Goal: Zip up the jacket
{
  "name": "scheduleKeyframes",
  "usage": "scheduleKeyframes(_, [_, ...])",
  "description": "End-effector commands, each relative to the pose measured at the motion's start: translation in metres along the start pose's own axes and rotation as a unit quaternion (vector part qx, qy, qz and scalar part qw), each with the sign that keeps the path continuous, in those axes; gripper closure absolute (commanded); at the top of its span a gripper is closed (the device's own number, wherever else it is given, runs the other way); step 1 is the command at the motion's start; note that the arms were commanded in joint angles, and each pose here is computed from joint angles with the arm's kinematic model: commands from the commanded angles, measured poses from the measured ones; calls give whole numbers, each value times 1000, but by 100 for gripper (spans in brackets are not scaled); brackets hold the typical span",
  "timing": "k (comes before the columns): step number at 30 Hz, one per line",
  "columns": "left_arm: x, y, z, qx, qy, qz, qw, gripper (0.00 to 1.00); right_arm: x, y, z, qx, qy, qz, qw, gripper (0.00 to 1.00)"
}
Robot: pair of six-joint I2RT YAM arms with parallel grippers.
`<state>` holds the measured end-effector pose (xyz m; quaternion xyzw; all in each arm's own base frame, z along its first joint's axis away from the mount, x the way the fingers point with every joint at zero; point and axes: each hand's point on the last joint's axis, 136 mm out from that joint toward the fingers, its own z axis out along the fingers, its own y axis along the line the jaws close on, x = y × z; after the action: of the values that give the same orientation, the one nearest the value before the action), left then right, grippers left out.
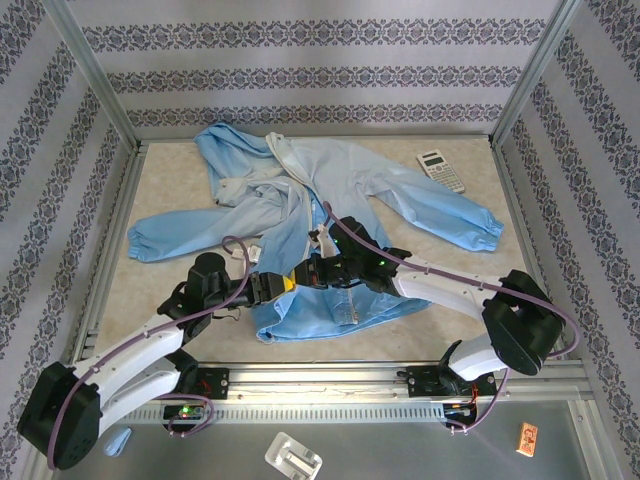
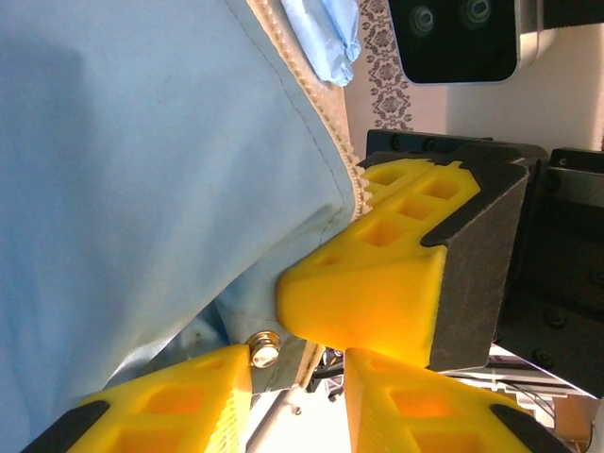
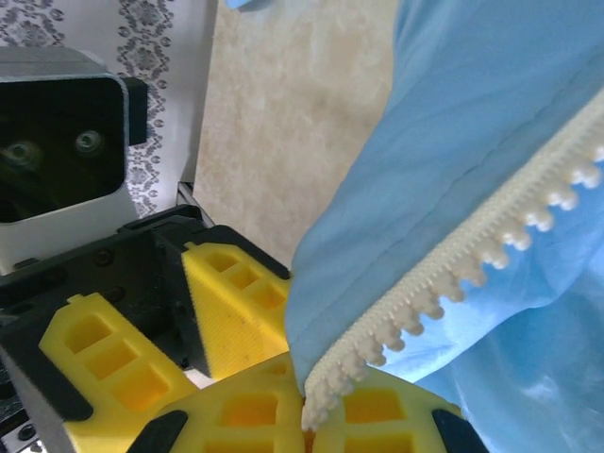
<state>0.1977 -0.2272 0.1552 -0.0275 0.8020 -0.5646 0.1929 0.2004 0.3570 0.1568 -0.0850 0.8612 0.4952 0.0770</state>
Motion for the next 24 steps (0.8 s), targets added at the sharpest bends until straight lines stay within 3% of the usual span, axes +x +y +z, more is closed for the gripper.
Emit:
scheduleKeyframes(1, [-5, 5, -5, -4, -16, -8, 1000, 58, -5, 21, -12, -37, -12, -15, 999, 100])
scheduleKeyframes(4, [-8, 1, -6, 1, -18, -6, 1000, 54, -5, 22, -13, -38, -11, -12, 999, 100])
scheduleKeyframes(9, [-9, -4, -2, 21, -11, -6, 1000, 55, -6, 24, -11, -49, -11, -7, 999, 100])
scheduleKeyframes(16, [-10, -22, -4, 64, -8, -5, 998, 72, -10, 23, -4, -54, -5, -1, 999, 100])
scheduleKeyframes(24, [-2, -29, -8, 82, 6, 3, 997, 85, -15, 22, 4, -55, 3, 3, 998, 100])
